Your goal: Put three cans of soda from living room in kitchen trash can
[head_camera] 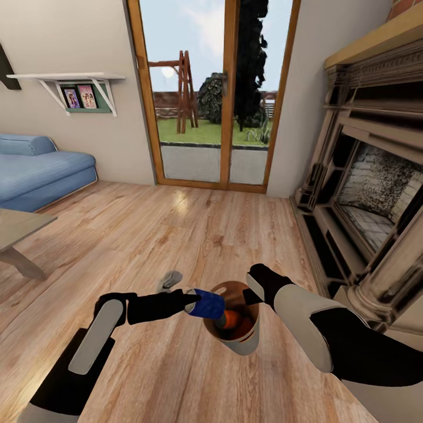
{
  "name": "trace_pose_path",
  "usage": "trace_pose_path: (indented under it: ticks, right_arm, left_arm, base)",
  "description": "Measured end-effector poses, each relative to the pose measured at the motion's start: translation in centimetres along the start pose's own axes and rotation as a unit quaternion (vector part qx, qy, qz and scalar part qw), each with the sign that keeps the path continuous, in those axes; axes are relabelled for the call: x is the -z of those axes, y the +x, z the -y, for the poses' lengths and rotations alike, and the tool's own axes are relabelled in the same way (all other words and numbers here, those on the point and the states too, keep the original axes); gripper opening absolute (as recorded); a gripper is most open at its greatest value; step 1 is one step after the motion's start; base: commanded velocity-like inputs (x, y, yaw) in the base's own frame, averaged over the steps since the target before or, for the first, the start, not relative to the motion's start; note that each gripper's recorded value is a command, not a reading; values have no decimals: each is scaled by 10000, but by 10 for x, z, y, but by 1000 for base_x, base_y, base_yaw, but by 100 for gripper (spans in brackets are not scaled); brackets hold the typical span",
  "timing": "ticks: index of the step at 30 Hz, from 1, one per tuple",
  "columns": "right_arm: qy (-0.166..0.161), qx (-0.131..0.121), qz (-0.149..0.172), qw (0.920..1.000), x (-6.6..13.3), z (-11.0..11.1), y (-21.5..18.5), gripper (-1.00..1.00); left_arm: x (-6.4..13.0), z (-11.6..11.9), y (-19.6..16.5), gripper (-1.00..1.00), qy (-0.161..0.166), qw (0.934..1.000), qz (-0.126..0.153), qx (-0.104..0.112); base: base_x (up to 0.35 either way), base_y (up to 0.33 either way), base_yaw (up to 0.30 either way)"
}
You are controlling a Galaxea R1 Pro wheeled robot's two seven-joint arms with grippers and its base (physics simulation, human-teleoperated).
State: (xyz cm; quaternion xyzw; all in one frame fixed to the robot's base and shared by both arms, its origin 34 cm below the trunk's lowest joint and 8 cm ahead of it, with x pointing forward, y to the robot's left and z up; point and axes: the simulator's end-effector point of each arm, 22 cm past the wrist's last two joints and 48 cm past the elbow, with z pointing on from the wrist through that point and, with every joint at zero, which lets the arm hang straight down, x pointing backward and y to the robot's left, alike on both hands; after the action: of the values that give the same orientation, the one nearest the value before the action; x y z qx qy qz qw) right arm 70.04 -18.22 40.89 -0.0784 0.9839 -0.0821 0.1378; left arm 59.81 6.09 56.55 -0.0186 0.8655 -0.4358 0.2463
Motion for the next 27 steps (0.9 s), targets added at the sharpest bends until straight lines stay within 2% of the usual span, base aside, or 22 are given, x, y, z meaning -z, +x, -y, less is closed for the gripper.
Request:
trace_pose_path:
  ticks: [7,12,14,17,19,22,24,27]
  right_arm:
    - [-333,-91,-25,9994,0,-15,1,-100]
    - [-333,40,-50,9994,0,-15,3,-100]
    - [-447,85,-70,9989,0,-20,5,-100]
    - [-710,-69,-112,9974,0,-32,7,-100]
    - [-774,-74,-139,9969,0,-34,9,-100]
    - [-698,46,-147,9974,-1,-31,10,-100]
    - [-666,95,-152,9976,-2,-30,11,-100]
    - [-774,51,-162,9969,-1,-35,12,-100]
  left_arm:
    - [-2,2,1,-100,9,10000,-8,-6]
    - [-5,4,0,-100,12,10000,59,-17]
    - [-11,9,3,-100,38,9999,89,-59]
    - [-16,11,5,-100,34,9999,126,-85]
    - [-20,10,8,-100,18,9999,121,-81]
    - [-24,3,10,-100,-94,9998,122,-102]
    - [-26,-4,10,-100,-260,9994,148,-198]
    - [-32,-2,11,-100,-347,9988,174,-285]
  base:
    - [0,0,0]
    - [0,0,0]
    - [0,0,0]
    - [0,0,0]
    - [0,0,0]
    - [0,0,0]
    - [0,0,0]
    - [0,0,0]
